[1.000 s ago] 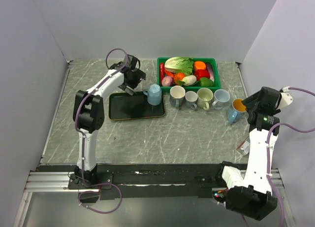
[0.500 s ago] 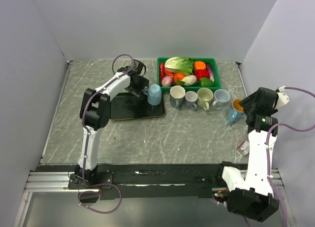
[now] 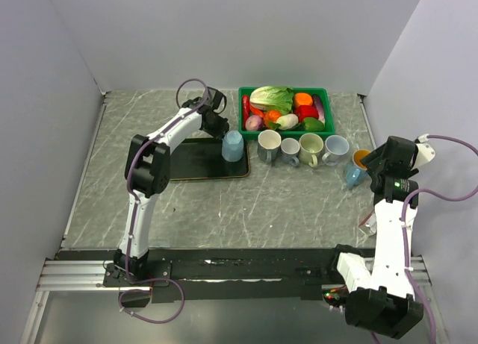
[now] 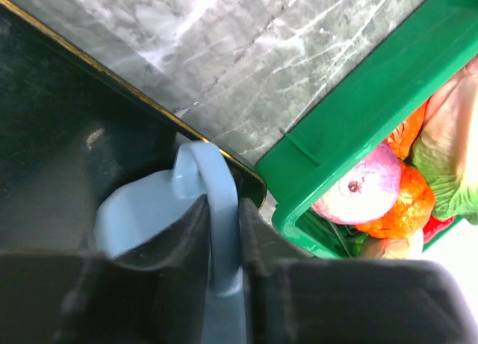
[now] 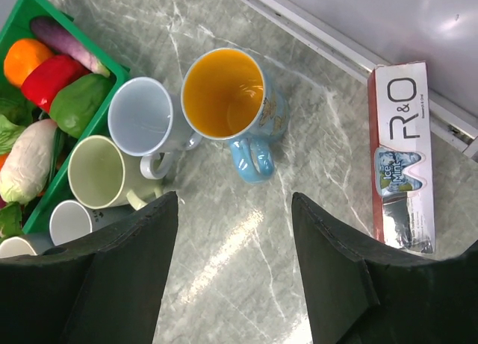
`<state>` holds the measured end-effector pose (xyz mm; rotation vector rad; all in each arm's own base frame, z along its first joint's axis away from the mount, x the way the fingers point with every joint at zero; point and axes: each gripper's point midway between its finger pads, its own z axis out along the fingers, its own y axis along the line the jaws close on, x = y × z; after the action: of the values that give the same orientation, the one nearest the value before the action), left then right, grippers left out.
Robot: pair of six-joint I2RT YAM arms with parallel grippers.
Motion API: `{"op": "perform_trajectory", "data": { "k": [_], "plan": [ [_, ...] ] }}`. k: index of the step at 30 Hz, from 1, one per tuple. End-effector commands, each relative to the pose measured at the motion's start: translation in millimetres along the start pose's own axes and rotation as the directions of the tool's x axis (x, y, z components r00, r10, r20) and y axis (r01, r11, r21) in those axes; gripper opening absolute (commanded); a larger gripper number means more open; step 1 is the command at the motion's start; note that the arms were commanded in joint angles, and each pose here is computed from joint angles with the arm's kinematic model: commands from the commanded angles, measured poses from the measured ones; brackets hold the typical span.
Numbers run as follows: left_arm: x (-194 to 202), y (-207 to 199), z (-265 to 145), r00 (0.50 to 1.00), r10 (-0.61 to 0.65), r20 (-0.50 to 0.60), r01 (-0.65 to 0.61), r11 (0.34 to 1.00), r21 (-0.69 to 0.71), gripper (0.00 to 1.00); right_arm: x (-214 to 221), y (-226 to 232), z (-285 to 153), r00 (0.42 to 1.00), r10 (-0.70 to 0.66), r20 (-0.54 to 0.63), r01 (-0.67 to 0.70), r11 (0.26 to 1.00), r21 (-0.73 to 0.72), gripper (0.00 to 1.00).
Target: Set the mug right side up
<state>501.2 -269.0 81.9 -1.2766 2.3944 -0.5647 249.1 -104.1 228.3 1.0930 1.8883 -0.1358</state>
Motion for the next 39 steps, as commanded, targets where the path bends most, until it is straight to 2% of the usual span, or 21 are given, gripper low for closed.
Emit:
{"op": "perform_trajectory", "data": {
  "k": [1,3,4,10,14,19,24,28,30,31,32,34,35,37,39],
  "plan": [
    [4.3,-13.8,-2.5,0.999,0.032,-0.01,-0.031,0.998,0.051,0.13,-6.6,0.9,-1.9,0.999,-0.002,0.042,0.002,1.0,-0.008,0.69],
    [5.5,-11.6,-2.1,0.999,0.042,-0.015,-0.041,0.998,0.048,0.02,-5.6,0.4,-1.3,0.999,-0.002,0.038,0.002,1.0,-0.005,0.69],
    [5.4,-11.2,-2.3,0.999,0.044,-0.018,-0.043,0.998,0.049,0.01,-5.9,1.5,-1.7,0.999,-0.003,0.038,0.003,1.0,-0.01,0.69],
    [12.6,-12.4,-11.7,0.994,0.101,-0.051,-0.096,0.991,0.099,0.01,-9.5,12.0,-6.1,0.999,-0.012,0.03,0.014,0.998,-0.06,0.69],
    [23.1,-25.1,-36.9,0.973,0.212,-0.087,-0.188,0.957,0.221,0.01,-10.3,38.2,-12.9,0.999,-0.053,-0.005,0.051,0.98,-0.19,0.7],
    [50.2,-23.8,-65.1,0.891,0.421,-0.171,-0.338,0.865,0.37,0.01,8.7,93.4,-30.3,0.978,-0.157,-0.139,0.073,0.875,-0.479,0.71],
    [55.4,-26.8,-116.2,0.823,0.564,-0.072,-0.451,0.723,0.523,0.01,44.5,130.7,-43.3,0.924,-0.298,-0.238,0.066,0.739,-0.67,0.72],
    [61.9,-35.6,-159.9,0.742,0.67,0.023,-0.528,0.563,0.635,0.01,78.9,159.9,-71.6,0.872,-0.446,-0.202,0.118,0.592,-0.798,0.73],
    [68.4,-36.8,-182.7,0.689,0.72,0.078,-0.561,0.463,0.686,0.01,85.3,172.5,-83.3,0.867,-0.465,-0.18,0.112,0.534,-0.838,0.75],
    [67.5,-37.6,-188.1,0.682,0.724,0.103,-0.573,0.441,0.691,0.01,87.9,177.7,-89.2,0.865,-0.47,-0.176,0.102,0.508,-0.855,0.75],
    [69.7,-37.8,-198.4,0.669,0.734,0.117,-0.576,0.413,0.705,0.01,96.0,188.1,-102.8,0.856,-0.492,-0.162,0.088,0.445,-0.891,0.75],
    [73.8,-35.8,-207.2,0.633,0.762,0.135,-0.589,0.361,0.723,0.01,101.8,197.7,-113.2,0.851,-0.494,-0.179,0.049,0.414,-0.909,0.76],
    [79.0,-35.6,-218.5,0.608,0.78,0.152,-0.586,0.311,0.749,0.01,104.7,205.9,-125.6,0.847,-0.506,-0.165,0.038,0.366,-0.93,0.76],
    [87.9,-30.5,-228.9,0.581,0.797,0.168,-0.571,0.252,0.781,0.01,109.5,214.6,-133.8,0.839,-0.512,-0.185,0.005,0.346,-0.938,0.76],
    [99.5,-26.7,-253.0,0.539,0.814,0.217,-0.539,0.135,0.832,0.01,113.8,227.0,-155.6,0.832,-0.532,-0.157,-0.026,0.245,-0.969,0.76]
  ]
}}
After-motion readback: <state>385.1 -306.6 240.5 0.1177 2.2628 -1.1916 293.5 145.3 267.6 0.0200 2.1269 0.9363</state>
